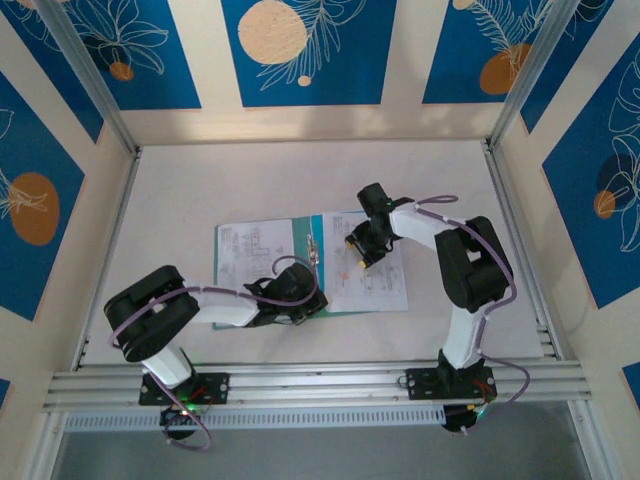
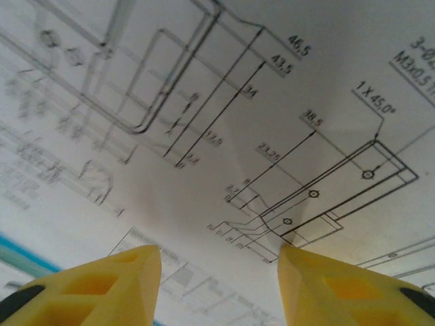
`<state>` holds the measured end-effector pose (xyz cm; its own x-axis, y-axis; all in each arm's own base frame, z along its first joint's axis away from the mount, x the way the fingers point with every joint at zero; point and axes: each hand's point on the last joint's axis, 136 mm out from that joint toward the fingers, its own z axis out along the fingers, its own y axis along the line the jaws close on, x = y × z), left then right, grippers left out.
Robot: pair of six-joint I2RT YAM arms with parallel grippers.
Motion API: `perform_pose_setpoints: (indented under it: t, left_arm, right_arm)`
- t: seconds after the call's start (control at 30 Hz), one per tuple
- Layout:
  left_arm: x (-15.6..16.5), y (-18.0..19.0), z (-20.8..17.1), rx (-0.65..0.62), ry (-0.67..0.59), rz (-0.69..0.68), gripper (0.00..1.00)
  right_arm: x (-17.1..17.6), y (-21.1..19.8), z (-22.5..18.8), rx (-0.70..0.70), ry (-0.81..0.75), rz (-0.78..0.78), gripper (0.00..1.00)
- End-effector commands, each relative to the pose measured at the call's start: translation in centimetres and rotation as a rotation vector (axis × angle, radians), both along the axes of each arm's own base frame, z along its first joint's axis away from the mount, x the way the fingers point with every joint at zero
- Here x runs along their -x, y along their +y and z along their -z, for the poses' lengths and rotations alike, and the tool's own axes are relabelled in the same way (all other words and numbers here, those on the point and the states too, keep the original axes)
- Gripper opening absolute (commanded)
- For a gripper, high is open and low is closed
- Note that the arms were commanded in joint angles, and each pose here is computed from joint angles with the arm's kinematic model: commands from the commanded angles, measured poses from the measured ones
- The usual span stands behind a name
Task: Put the files into the folder
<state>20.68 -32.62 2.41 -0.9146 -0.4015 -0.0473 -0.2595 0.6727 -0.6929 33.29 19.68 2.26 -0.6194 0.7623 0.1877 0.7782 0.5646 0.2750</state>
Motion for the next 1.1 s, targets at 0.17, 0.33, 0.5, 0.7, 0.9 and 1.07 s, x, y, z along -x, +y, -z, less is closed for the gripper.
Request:
perform_pose_setpoints:
  t: [0.17, 0.33, 0.5, 0.7, 0.9, 1.07]
  left_arm:
    - [0.4, 1.0, 0.3, -0.033, 0.001, -0.017, 0.24]
    - [0.4, 1.2, 0.2, -0.053, -0.007, -0.011, 0.32]
    - [0.2, 0.9, 0.7, -0.053, -0.004, -0.004, 0.32]
    - [-0.1, 0.4, 0.9, -0.052, -0.008, -0.002, 0.27]
    - [-0.4, 0.1, 0.6, -0.052, -0.020, 0.003, 0.14]
    - [-0.4, 0.4, 0.3, -0.063, -0.026, 0.004, 0.10]
  right_arm:
    - [1.7, 0.7, 2.7, 0.011, 0.124, -0.012, 0.48]
    - [2.3, 0.6, 3.5, 0.029, 0.146, -0.011, 0.48]
    - [2.8, 0.7, 3.8, 0.042, 0.160, -0.005, 0.47]
    - [3.3, 0.5, 3.8, 0.064, 0.175, 0.007, 0.47]
    - [3.5, 0.1, 3.7, 0.070, 0.178, 0.021, 0.48]
    - [2.9, -0.4, 3.3, 0.072, 0.154, 0.022, 0.48]
